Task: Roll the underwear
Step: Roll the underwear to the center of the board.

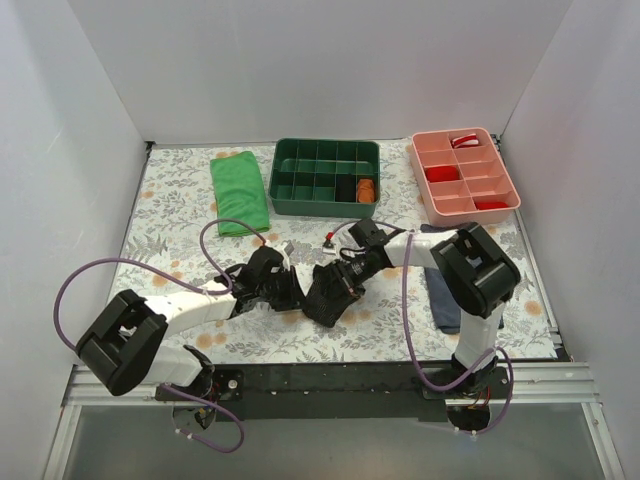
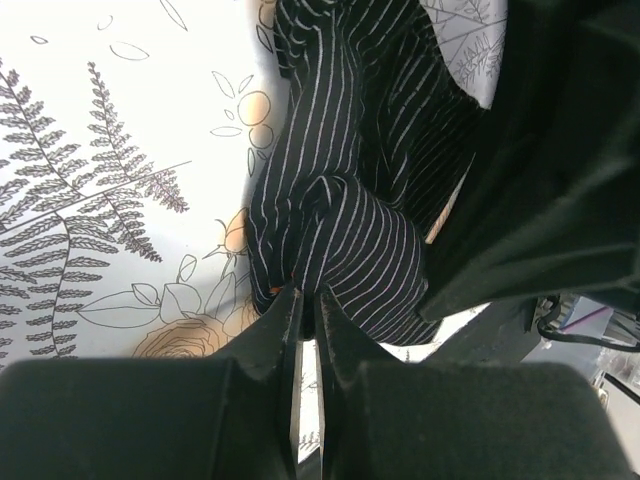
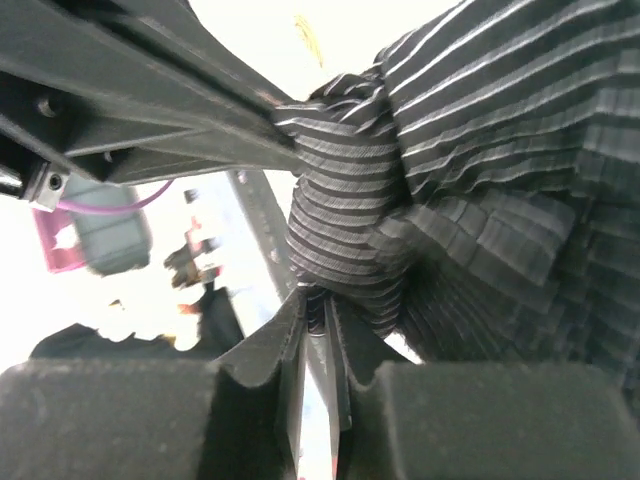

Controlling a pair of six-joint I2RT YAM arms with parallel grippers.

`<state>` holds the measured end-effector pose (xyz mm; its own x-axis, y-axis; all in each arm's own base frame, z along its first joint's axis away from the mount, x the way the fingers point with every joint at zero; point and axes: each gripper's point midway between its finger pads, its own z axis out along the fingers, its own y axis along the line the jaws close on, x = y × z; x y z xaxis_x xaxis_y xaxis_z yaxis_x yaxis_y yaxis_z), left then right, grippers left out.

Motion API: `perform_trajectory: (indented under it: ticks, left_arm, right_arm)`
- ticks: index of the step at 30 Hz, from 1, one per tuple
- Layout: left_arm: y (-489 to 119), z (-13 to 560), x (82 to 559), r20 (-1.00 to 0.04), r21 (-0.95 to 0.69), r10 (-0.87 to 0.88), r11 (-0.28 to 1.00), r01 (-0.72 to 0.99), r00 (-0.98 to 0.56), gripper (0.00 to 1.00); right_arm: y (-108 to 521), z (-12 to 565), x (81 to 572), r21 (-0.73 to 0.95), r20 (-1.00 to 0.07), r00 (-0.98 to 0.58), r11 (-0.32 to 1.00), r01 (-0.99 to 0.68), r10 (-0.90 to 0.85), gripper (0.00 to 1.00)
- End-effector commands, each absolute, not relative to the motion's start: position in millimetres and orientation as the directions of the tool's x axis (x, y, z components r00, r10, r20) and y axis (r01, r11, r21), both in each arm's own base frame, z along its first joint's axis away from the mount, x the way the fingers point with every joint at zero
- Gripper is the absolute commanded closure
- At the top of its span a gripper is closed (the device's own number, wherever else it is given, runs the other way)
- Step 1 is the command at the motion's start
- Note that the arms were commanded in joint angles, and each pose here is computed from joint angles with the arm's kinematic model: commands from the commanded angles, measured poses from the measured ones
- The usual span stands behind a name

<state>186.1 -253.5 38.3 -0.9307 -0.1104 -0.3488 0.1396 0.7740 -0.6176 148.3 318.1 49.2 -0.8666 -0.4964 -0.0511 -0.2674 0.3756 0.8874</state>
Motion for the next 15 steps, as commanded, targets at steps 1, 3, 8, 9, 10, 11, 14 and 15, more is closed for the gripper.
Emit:
perform_trajectory:
  ticks: [1, 3, 8, 9, 10, 11, 14, 15]
  left_arm:
    - [-253, 41, 193, -0.355, -0.584, -0.119, 0.802, 0.121, -0.927, 1.00]
    - [-253, 41, 194, -0.352, -0.577, -0.114, 0.808, 0.120, -0.929, 1.00]
    - [-257, 45, 196, -0.350, -0.585, -0.114, 0.802, 0.122, -0.930, 1.00]
    - [-256, 45, 196, -0.348, -0.584, -0.114, 0.803, 0.120, -0.931, 1.00]
    - [-257, 46, 196, -0.348, -0.584, -0.114, 0.803, 0.120, -0.931, 1.00]
    - [-257, 47, 197, -0.348, -0.583, -0.115, 0.803, 0.119, -0.930, 1.00]
    - [-257, 48, 197, -0.347, -0.581, -0.117, 0.806, 0.115, -0.931, 1.00]
    - [-257, 49, 197, -0.343, -0.581, -0.117, 0.806, 0.113, -0.932, 1.00]
  right_arm:
    - [320, 72, 182, 0.768, -0.315, -0.859, 0.423, -0.480, -0.404, 0.76]
    - [319, 85, 191, 0.709, -0.416, -0.828, 0.436, -0.554, -0.376, 0.69]
    - [309, 104, 199, 0.588, -0.550, -0.759, 0.484, -0.648, -0.348, 0.63]
    - [310, 109, 198, 0.535, -0.588, -0.726, 0.502, -0.679, -0.356, 0.63]
    - [310, 110, 197, 0.496, -0.611, -0.698, 0.506, -0.706, -0.374, 0.63]
    - [316, 109, 183, 0.460, -0.622, -0.664, 0.493, -0.739, -0.414, 0.63]
    - [315, 103, 171, 0.312, -0.667, -0.586, 0.542, -0.780, -0.461, 0.58]
    - [311, 101, 175, 0.258, -0.683, -0.571, 0.580, -0.773, -0.457, 0.57]
